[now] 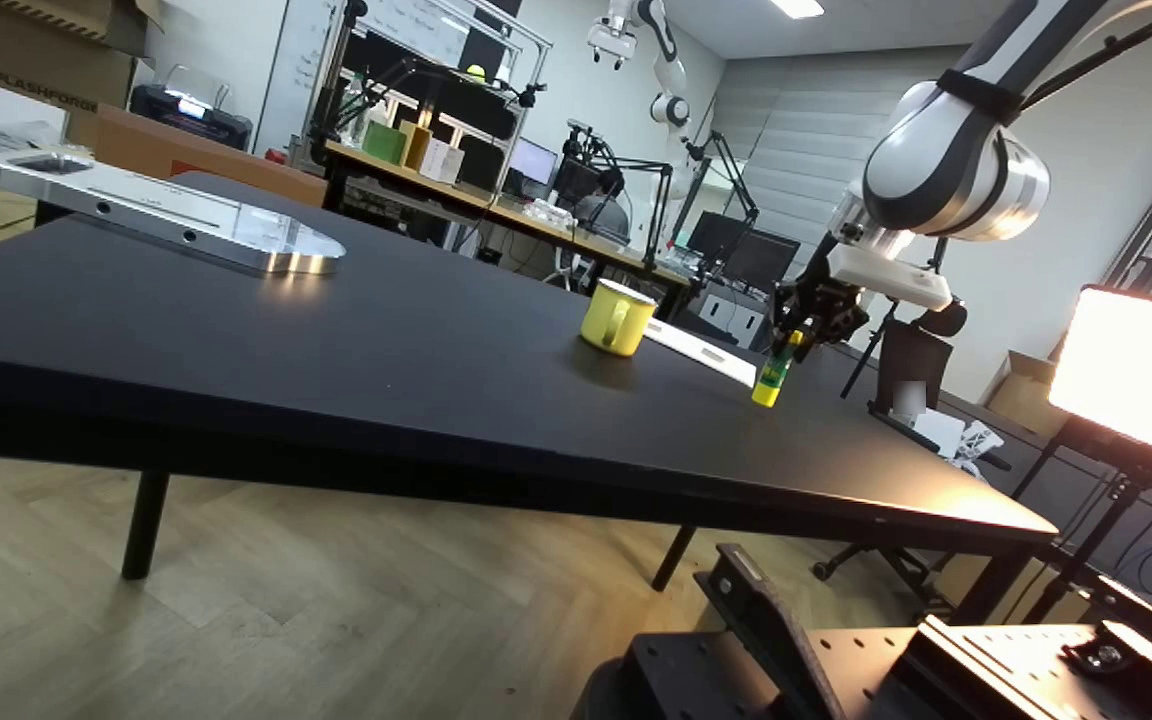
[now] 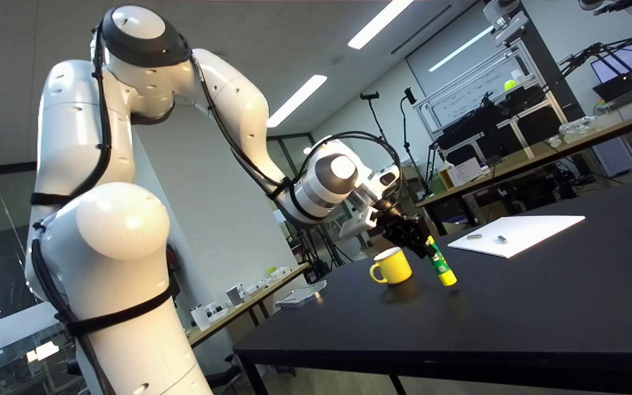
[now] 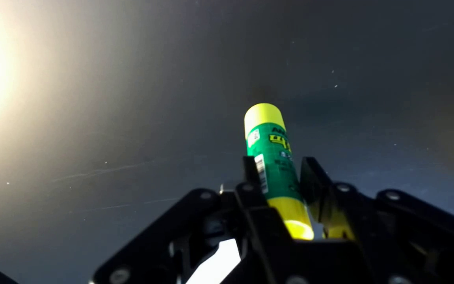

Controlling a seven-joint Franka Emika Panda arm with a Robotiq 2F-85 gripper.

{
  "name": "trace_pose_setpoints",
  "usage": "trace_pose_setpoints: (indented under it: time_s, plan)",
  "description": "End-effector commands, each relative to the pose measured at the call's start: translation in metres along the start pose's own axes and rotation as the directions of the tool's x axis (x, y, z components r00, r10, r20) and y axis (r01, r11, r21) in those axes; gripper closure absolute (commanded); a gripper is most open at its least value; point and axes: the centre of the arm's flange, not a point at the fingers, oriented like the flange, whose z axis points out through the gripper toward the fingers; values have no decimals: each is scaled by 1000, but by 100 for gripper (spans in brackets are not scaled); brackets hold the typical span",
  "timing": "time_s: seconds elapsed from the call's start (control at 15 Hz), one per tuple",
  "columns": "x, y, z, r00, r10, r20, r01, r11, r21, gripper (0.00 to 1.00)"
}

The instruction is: Put the paper glue inside the yellow the cup

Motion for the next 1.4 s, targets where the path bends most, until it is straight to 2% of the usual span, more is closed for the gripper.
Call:
trace_pose_setpoints:
  time_s: [0.0, 0.27, 0.73, 1.0, 1.13, 1.2, 1.27, 1.33]
  plan:
    - [4, -8, -32, 999, 24, -20, -24, 1000, 15, 92]
    - [15, -30, -70, 998, 1, -70, 3, 998, 56, 92]
    - [20, -90, -141, 983, -41, -180, 73, 982, 172, 92]
    - [13, -123, -152, 977, -50, -206, 98, 969, 228, 92]
    - [10, -139, -146, 977, -82, -198, 126, 968, 218, 92]
    - [8, -144, -145, 979, -102, -178, 135, 974, 183, 92]
    - [11, -132, -143, 975, -112, -192, 153, 965, 211, 92]
    - [9, -134, -140, 976, -116, -186, 155, 966, 209, 68]
